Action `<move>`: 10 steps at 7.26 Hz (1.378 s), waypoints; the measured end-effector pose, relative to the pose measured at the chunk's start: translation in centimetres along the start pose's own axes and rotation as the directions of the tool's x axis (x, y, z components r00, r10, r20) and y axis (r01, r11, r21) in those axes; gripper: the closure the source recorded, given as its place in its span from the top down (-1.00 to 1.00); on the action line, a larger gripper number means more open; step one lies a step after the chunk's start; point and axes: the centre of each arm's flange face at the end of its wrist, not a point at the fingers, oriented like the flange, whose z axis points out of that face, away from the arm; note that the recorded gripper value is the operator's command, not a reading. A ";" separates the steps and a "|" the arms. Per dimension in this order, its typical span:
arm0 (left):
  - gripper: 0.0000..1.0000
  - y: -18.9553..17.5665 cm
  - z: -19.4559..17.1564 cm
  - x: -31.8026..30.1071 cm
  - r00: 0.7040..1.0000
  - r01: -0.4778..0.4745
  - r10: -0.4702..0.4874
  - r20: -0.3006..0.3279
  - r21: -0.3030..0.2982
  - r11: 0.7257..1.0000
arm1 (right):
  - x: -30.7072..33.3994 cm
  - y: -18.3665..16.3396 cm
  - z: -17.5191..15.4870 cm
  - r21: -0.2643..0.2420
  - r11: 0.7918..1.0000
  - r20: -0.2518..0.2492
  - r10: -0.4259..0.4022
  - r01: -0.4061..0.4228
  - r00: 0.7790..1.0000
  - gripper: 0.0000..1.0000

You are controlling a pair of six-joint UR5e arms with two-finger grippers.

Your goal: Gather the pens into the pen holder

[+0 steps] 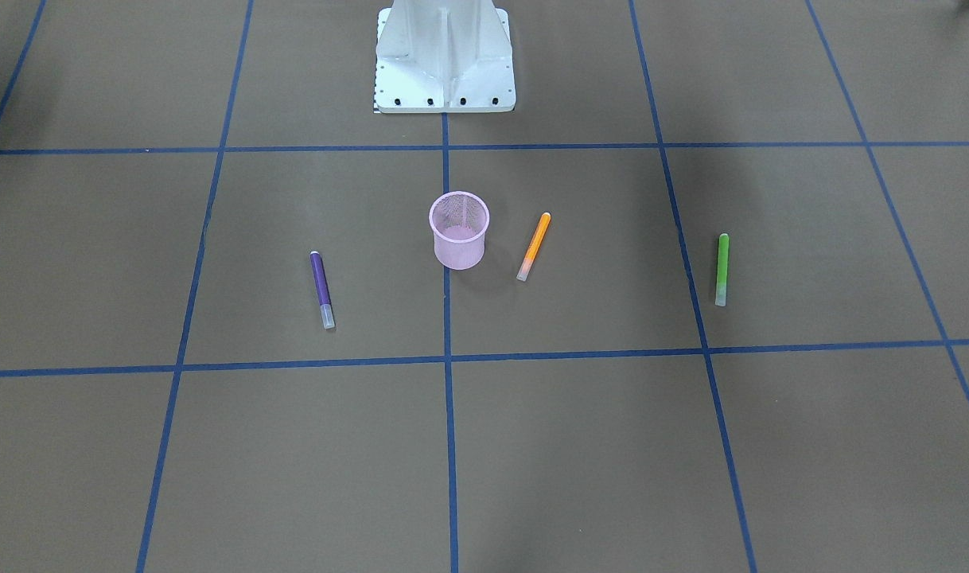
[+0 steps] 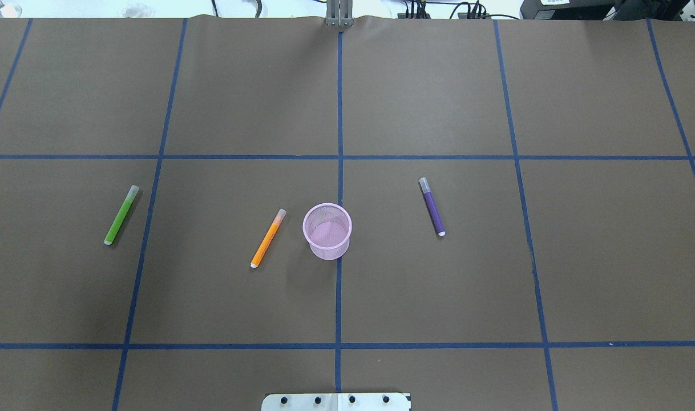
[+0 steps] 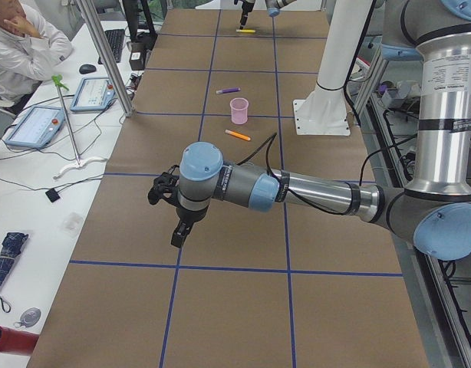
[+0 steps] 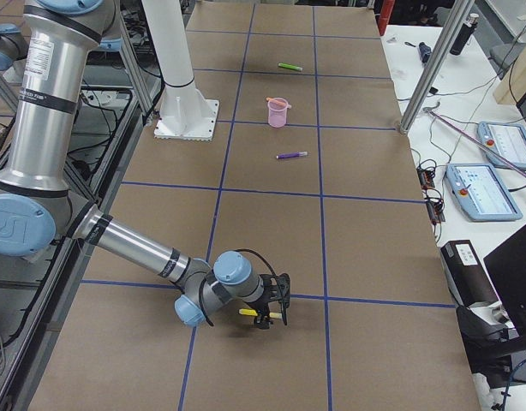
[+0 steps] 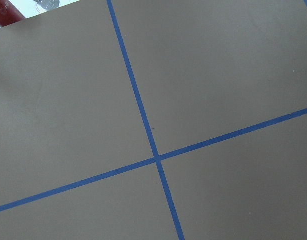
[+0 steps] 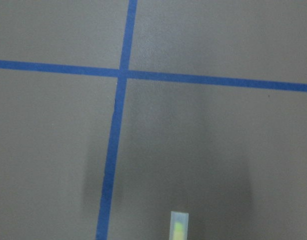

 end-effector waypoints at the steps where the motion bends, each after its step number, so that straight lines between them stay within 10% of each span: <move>1: 0.99 0.0 0.0 0.0 1.000 -0.001 0.001 0.000 0.000 1.000 | -0.1 0.3 0.4 -0.001 1.000 -0.008 0.003 -0.003 1.000 0.08; 8: 0.99 0.0 0.0 0.0 1.000 0.000 0.000 0.000 0.000 1.000 | 1.0 1.1 1.1 -0.006 1.000 -0.046 0.014 -0.015 0.999 -0.30; 9: 0.99 0.0 0.0 0.0 1.000 0.000 0.000 0.000 0.000 1.000 | 1.0 1.1 1.2 -0.007 1.000 -0.046 0.013 -0.014 0.999 -0.99; 10: 0.99 0.0 0.0 0.0 1.000 0.000 0.000 0.000 0.000 1.000 | 0.9 1.2 1.3 -0.010 1.000 -0.046 0.011 -0.012 0.999 -1.00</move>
